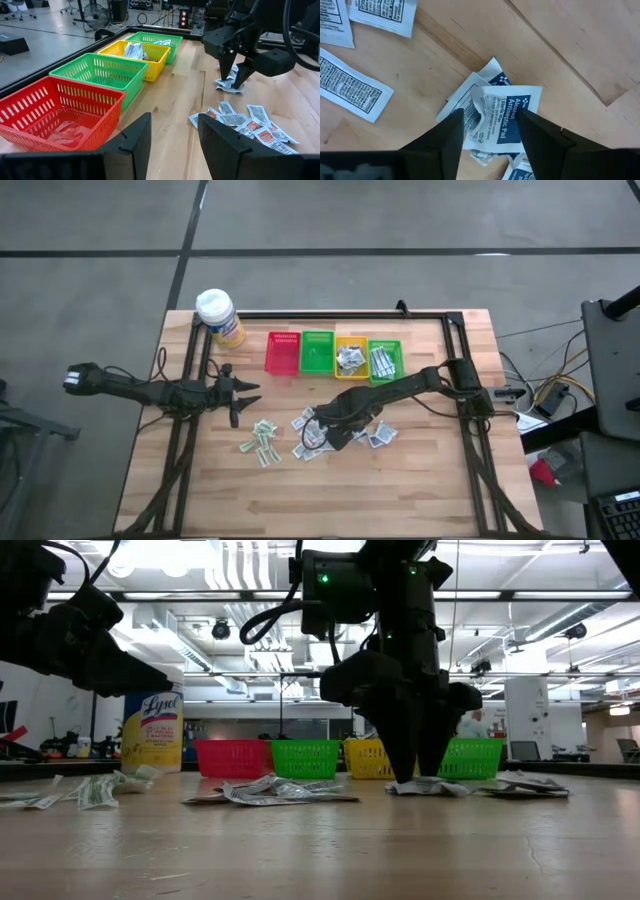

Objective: Pick & Place First Aid Supplies
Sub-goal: Put the blue alcohol pad into the yellow bin

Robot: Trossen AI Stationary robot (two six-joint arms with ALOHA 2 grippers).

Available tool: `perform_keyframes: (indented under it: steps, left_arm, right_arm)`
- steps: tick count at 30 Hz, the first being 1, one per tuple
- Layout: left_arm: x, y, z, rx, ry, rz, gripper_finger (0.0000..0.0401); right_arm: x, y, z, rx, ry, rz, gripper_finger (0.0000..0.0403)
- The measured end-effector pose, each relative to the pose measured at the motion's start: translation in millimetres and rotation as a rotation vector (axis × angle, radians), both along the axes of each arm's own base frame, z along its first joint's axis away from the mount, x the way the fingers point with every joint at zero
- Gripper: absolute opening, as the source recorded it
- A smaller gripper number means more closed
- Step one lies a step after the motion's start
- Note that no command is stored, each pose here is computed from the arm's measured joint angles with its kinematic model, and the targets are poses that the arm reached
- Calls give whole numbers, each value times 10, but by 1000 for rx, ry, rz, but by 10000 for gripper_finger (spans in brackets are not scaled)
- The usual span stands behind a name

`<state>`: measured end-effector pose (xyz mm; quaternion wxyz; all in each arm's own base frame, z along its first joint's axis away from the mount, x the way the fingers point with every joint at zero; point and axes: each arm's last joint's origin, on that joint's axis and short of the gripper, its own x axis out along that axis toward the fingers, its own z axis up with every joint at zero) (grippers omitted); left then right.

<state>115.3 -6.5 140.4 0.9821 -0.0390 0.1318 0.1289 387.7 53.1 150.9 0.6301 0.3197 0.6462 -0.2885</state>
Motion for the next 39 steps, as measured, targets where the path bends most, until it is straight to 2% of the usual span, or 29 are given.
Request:
perform_keyframes:
  steps: [15,26,32,39]
  left_arm:
    - [0,0,-1,0,0,0,158]
    - [0,0,-2,0,1,0,158]
    - [0,0,-1,0,0,0,158]
    - [0,0,-1,0,0,0,158]
  right_arm:
    - [1,0,2,0,-1,5,80]
    - [99,2,154,10,-53,51,38]
    - [90,-26,359,7,8,81,28]
    - [22,-147,754,-50,132,135,27]
